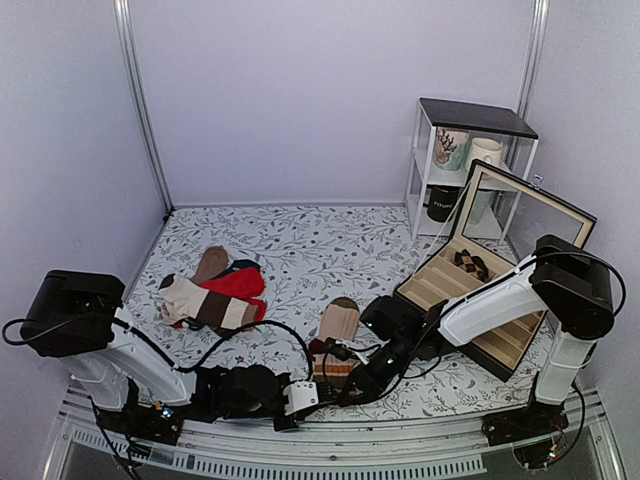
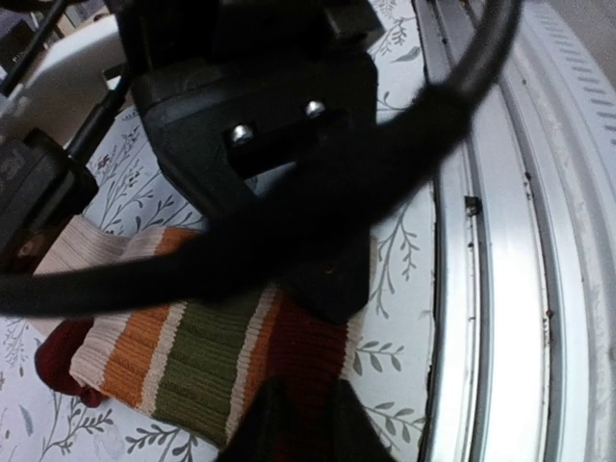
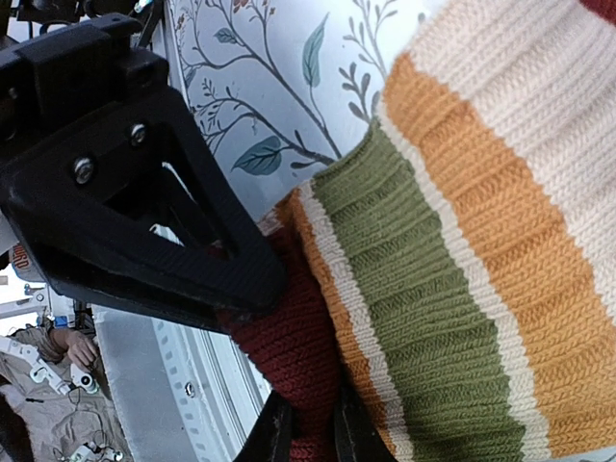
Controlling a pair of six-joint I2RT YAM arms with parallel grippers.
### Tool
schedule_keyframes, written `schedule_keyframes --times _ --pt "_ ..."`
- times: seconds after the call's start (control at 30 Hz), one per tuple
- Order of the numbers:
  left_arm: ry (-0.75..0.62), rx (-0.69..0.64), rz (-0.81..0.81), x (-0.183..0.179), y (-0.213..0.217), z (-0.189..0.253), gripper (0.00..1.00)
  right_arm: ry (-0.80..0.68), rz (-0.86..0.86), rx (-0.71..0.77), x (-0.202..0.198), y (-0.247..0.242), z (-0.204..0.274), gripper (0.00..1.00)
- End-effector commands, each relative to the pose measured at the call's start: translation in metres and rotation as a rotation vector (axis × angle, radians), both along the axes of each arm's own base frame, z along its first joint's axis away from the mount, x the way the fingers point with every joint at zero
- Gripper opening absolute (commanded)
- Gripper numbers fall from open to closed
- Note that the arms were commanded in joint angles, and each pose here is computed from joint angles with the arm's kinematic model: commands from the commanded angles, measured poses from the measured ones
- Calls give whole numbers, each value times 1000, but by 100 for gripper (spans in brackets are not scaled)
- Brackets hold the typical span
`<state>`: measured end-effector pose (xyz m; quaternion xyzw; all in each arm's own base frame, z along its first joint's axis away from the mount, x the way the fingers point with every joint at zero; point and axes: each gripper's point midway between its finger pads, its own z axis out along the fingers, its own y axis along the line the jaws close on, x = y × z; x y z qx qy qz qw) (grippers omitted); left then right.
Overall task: Roll the socks
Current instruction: Roll a pair of socks at the center of the board.
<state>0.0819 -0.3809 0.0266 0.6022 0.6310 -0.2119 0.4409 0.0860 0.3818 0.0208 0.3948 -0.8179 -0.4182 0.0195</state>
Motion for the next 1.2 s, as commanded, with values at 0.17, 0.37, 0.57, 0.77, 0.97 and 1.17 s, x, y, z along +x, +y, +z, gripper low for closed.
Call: schedule_keyframes --times 0.17,0.37,0.57,0.77,0.97,1.17 --pt "60 -6 3 -3 0 -7 0 91 -6 -172 -17 -30 -41 15" --pt "129 12 29 -7 9 -16 0 65 -10 -130 -13 -25 -32 26" --pt "286 46 121 -6 21 -23 0 -90 -22 41 5 -6 8 39" --pt "464 130 164 -17 29 -38 0 -415 -57 348 17 -7 74 49" --pt "593 185 197 -18 35 -55 0 -751 42 421 -1 -11 84 56" --pt "657 219 215 -18 46 -68 0 -911 168 323 -19 -3 55 56"
